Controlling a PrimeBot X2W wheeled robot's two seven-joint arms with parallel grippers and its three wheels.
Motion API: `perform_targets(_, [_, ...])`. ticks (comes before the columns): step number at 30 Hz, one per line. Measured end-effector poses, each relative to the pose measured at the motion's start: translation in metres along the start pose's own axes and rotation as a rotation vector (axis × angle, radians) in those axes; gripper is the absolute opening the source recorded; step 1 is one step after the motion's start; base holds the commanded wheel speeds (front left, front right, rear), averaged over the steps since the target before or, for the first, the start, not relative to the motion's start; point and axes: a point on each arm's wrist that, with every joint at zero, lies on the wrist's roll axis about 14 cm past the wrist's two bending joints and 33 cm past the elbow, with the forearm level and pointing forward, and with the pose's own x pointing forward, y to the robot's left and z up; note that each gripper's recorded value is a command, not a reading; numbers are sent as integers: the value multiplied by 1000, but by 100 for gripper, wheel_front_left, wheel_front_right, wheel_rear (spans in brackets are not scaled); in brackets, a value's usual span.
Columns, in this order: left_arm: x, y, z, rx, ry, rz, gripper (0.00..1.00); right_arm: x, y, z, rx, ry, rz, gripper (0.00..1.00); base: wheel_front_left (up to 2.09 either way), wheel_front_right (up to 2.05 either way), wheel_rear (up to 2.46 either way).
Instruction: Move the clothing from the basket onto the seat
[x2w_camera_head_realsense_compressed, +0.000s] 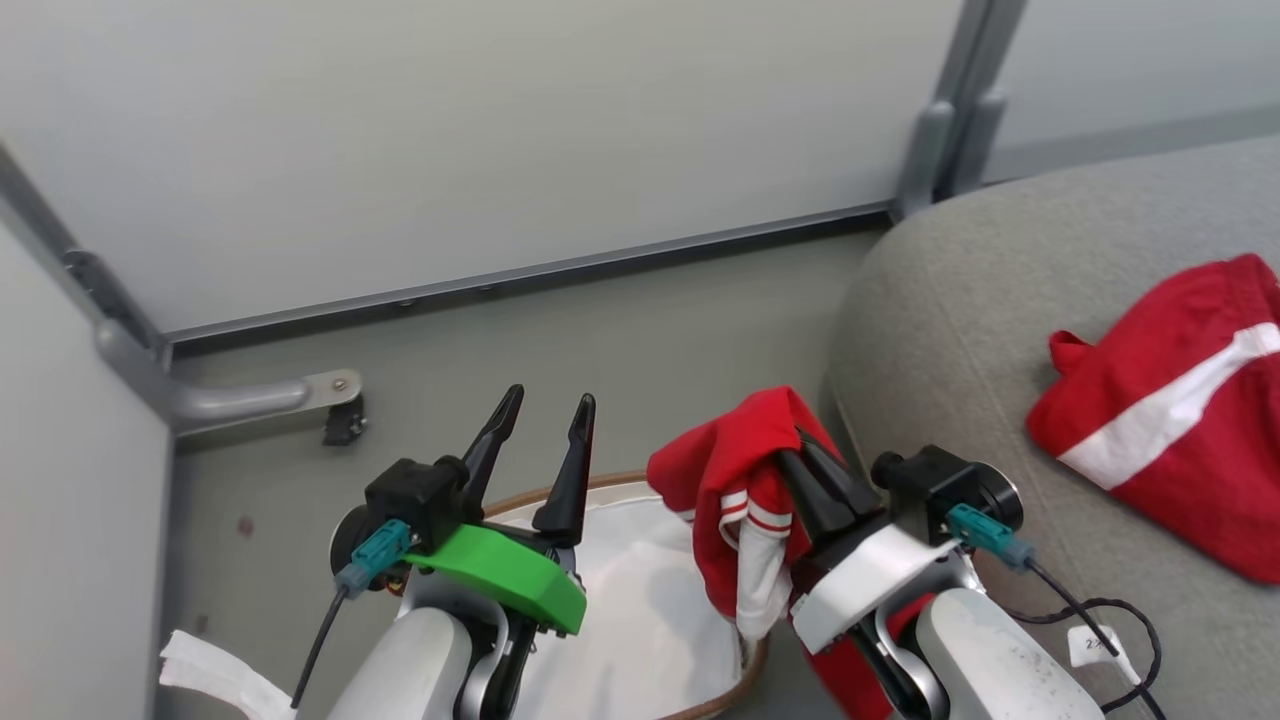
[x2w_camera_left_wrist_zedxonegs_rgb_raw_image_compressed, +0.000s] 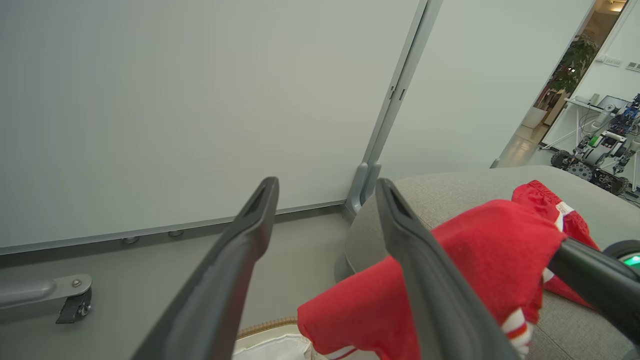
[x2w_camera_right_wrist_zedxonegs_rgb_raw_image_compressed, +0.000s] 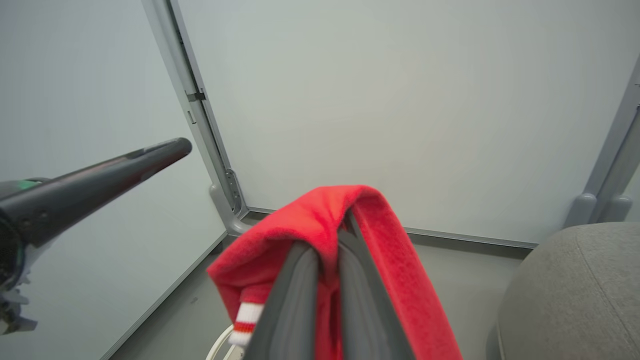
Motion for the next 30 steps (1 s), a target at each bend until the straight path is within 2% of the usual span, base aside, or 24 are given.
perform_targets(16, [42,-70,-41,18,84,-246,100,-66,-78,48,-51,-119,-297,0,0,0,0])
perform_targets(24, [56,-123,-72,-9,158,-419,100,-109,-125,81,-117,-197,-486,0,0,0,0])
perform_targets(30, [62,-139,-92,-47,204,-483,100,-119,-148,100,-207,-219,-560,0,0,0,0])
